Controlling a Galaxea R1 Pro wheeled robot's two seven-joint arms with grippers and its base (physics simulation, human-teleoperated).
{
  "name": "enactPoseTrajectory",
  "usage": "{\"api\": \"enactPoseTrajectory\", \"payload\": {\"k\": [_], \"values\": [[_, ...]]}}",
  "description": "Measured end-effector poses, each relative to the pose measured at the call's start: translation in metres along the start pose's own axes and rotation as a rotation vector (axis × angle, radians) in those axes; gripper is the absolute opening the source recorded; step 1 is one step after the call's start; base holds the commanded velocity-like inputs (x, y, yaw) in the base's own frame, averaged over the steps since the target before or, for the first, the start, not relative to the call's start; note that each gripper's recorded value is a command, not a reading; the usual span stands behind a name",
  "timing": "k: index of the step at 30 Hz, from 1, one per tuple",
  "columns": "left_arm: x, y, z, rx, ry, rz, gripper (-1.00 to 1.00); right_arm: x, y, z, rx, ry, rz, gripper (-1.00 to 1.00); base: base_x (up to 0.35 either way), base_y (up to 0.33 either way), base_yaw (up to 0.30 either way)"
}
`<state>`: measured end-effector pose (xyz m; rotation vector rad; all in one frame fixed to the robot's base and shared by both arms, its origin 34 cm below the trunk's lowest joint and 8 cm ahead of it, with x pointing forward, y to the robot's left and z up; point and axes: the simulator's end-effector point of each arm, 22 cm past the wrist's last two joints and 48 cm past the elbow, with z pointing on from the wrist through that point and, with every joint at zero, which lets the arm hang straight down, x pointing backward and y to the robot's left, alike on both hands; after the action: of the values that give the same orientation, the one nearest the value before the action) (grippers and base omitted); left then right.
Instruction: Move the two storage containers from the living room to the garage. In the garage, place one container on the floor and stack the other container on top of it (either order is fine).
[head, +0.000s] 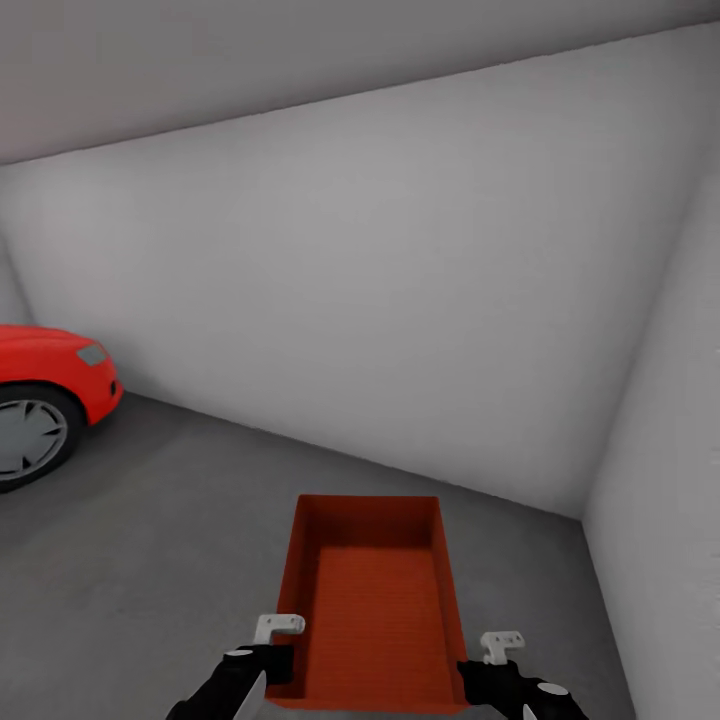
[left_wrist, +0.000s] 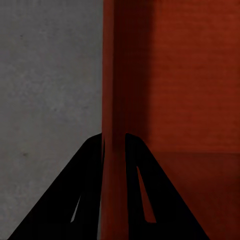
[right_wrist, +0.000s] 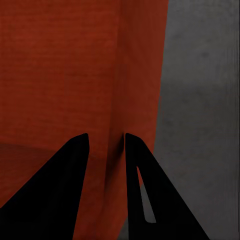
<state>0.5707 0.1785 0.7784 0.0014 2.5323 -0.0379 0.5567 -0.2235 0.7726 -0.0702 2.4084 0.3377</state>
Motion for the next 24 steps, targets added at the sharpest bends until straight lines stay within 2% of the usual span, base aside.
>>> {"api": "enactPoseTrajectory", "payload": {"k": [24], "values": [[-0.0034,0.0003,-0.002,0.0,-0.008,0.0,-1.0,-0.0038,0.0009,-0.0014,0.0,-0.008,-0.003,-1.0,0.322,0.0,-0.28]]}}
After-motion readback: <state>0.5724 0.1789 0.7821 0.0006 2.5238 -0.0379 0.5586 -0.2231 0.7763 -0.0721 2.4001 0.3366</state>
